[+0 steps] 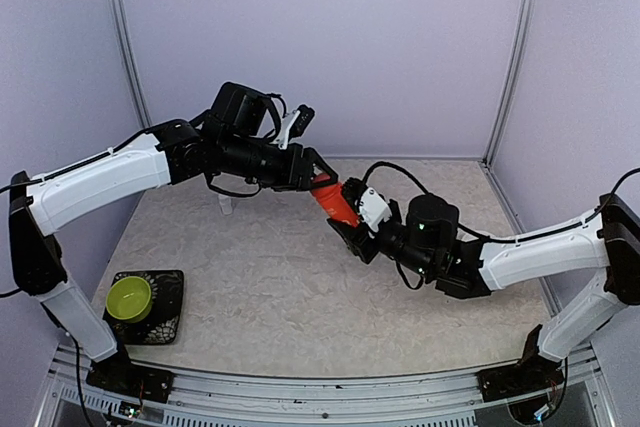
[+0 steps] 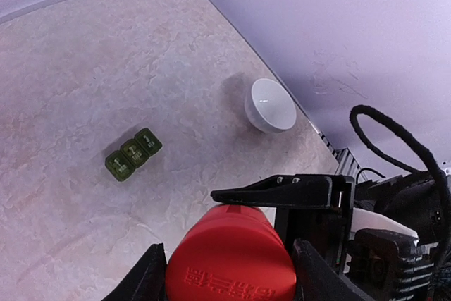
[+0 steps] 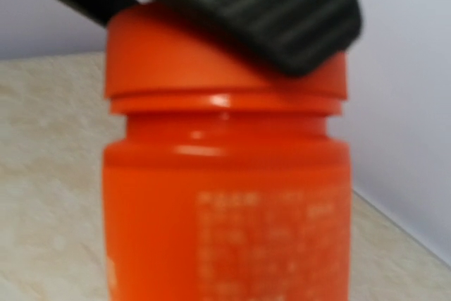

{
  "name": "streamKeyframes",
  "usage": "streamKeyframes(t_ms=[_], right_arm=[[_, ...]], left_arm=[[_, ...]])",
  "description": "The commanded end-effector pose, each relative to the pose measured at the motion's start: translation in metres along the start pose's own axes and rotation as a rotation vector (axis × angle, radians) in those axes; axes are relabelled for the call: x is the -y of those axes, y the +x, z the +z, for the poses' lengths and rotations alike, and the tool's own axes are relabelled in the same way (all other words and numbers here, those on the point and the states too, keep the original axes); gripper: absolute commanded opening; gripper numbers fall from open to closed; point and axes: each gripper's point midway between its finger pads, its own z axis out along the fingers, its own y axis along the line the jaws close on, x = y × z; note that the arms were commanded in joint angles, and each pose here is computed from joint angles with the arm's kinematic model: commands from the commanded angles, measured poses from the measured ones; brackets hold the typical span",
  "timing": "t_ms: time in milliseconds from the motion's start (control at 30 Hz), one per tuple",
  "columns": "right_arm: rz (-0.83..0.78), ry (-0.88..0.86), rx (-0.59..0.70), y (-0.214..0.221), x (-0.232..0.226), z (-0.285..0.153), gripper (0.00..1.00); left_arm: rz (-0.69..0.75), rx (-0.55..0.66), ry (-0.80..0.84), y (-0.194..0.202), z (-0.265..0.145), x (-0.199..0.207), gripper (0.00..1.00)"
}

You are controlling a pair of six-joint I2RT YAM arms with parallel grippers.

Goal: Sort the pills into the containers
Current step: Screw the lid of the pill bottle onto the pill bottle.

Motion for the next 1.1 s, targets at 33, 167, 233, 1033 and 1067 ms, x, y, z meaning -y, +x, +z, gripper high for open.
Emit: streamKeyframes(t_ms=[33,167,233,1033,1067], right_arm=[[0.173,-0.114,0.288,-0.093,0.007,-0.018,0.06],[0.222,-0.221,0.289,-0.095,0.001,-0.021,0.06],[0.234,-0.269,0.284,-0.094,-0.002,-0.022,0.06],[0.576,-0.718,0.215,-0.091,-0.023,-0.049,0.05],[0.61,-0.754,0.195,-0.088,-0.026,-0.051,0.05]], left_arm=[[0.068,-0.105,0.169,0.036,0.008,0.045,0.44],[0.116,-0.122,0.216,0.038,0.003,0.057,0.44],[0.16,-0.133,0.226,0.039,0.001,0.061,0.43],[0.487,-0.122,0.364,0.053,-0.038,0.106,0.43],[0.502,-0.131,0.376,0.057,-0.04,0.108,0.43]])
